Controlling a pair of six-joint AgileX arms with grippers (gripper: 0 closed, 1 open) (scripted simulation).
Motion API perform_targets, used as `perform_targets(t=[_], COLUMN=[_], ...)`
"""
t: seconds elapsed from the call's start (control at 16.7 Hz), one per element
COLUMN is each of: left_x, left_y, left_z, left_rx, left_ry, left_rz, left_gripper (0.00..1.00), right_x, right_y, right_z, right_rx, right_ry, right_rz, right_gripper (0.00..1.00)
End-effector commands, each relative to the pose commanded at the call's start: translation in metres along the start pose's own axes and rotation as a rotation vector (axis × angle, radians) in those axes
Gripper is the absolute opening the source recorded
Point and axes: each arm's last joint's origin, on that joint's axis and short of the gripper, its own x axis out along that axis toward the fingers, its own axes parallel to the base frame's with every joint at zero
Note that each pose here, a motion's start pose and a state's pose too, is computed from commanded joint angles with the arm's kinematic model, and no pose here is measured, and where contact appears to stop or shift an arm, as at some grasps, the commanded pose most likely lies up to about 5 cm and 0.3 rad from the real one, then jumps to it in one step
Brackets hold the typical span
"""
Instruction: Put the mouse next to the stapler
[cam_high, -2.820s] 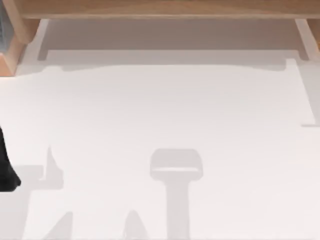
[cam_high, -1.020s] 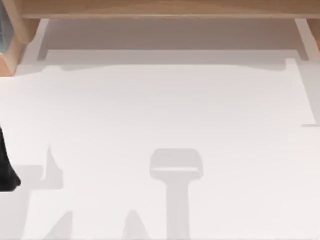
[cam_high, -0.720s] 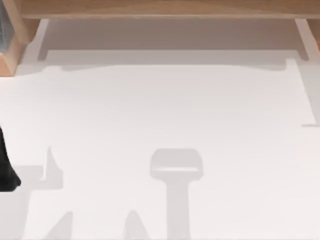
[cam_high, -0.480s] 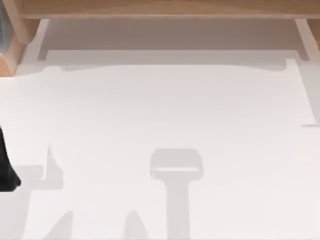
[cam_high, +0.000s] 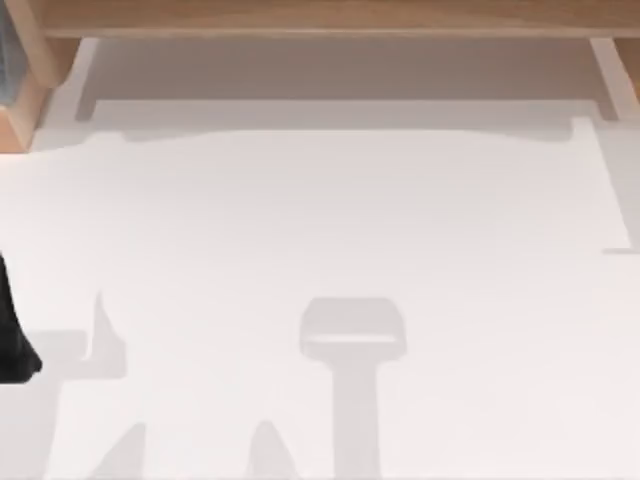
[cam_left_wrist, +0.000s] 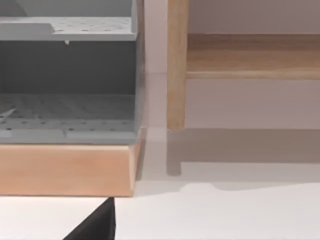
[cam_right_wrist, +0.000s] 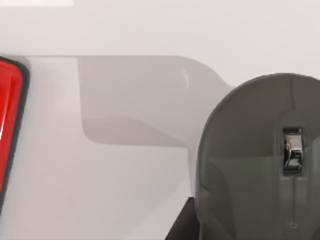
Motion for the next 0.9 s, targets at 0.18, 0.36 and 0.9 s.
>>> perform_targets(t=[0.18, 0.36, 0.9], left_x=[0.0, 0.0, 0.0], left_y=[0.0, 0.0, 0.0], left_z=[0.0, 0.0, 0.0], left_rx=[0.0, 0.0, 0.0], left_ry=[0.0, 0.0, 0.0], left_rz=[0.0, 0.0, 0.0], left_gripper=[1.0, 1.0, 1.0], right_x=[0.0, 0.0, 0.0], right_y=[0.0, 0.0, 0.0], right_z=[0.0, 0.0, 0.0], right_rx=[0.0, 0.0, 0.0], right_ry=[0.0, 0.0, 0.0], right_rz=[0.0, 0.0, 0.0], right_gripper=[0.3, 0.53, 1.0])
